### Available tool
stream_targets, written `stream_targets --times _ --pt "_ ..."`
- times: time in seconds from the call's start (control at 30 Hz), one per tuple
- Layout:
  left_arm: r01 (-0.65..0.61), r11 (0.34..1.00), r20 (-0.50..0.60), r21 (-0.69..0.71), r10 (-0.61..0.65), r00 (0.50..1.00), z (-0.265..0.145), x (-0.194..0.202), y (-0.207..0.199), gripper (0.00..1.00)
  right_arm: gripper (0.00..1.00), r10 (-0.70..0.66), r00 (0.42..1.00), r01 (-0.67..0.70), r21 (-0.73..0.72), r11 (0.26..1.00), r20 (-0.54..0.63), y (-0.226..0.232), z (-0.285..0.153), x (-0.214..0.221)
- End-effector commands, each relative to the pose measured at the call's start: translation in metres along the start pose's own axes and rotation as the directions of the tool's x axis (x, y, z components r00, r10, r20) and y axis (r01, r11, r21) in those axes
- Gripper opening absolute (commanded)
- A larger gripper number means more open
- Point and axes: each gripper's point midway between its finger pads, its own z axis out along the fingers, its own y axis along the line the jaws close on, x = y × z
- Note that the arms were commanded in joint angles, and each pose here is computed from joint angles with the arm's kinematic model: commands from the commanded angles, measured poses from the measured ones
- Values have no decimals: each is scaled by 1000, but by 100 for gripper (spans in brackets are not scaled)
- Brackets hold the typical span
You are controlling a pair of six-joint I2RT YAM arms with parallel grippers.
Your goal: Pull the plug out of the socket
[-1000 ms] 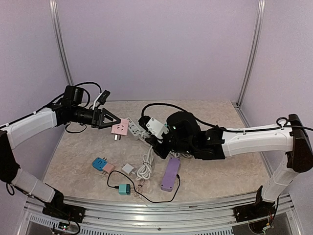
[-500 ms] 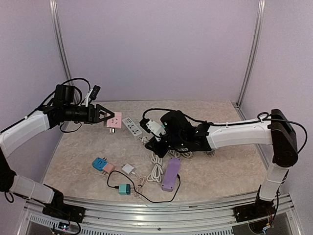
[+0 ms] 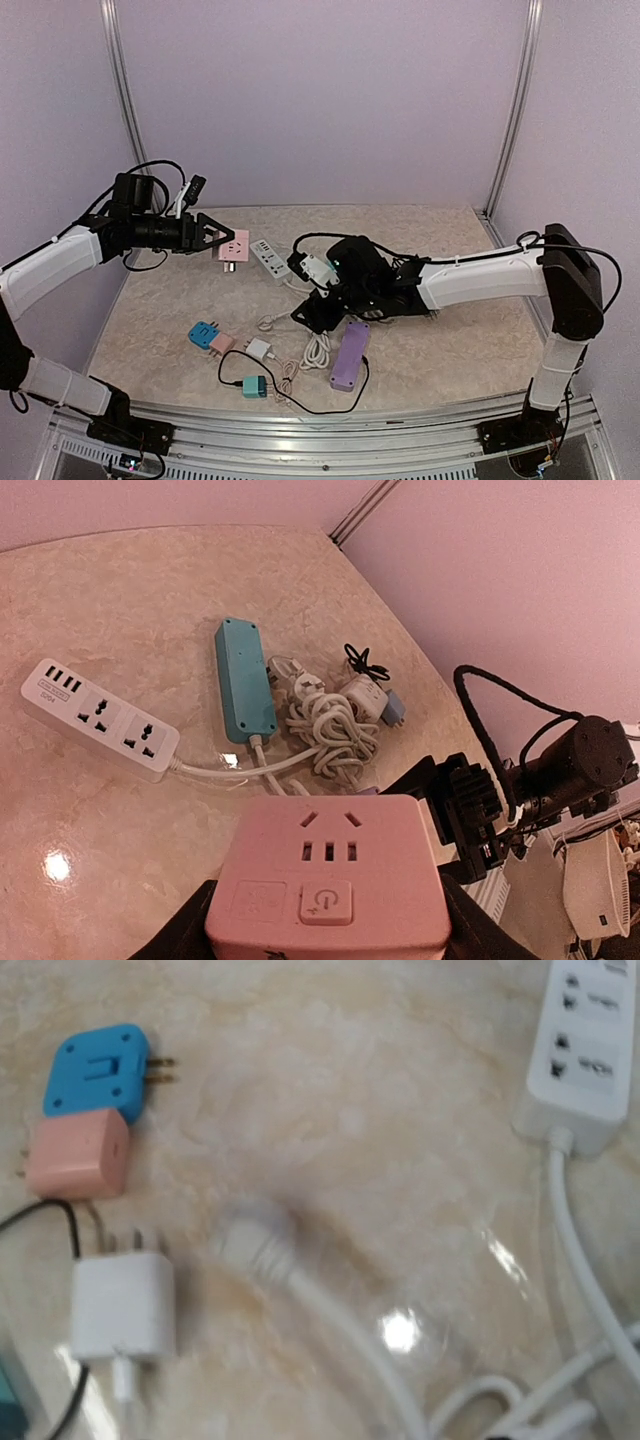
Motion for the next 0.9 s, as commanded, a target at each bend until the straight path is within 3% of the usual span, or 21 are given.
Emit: stream_targets --times 0.0,0.27,0.47,0.73,0.87 --pt "2 1000 7 3 -2 1000 1 -1 3 0 72 5 998 -6 15 1000 63 0 -16 -10" --pt "-1 999 1 -37 1 1000 2 1 10 0 83 41 982 -69 148 987 182 -27 -48 -24" --pt "41 994 -51 -106 -47 998 16 12 38 0 84 90 965 -142 203 969 244 -61 -72 -27" --pt "95 899 -177 -427 -186 966 27 40 124 0 85 83 963 -188 415 890 257 -106 -129 -13" --pt "66 849 -221 -524 -211 952 27 54 151 0 93 80 951 -227 496 838 299 -124 -163 -4"
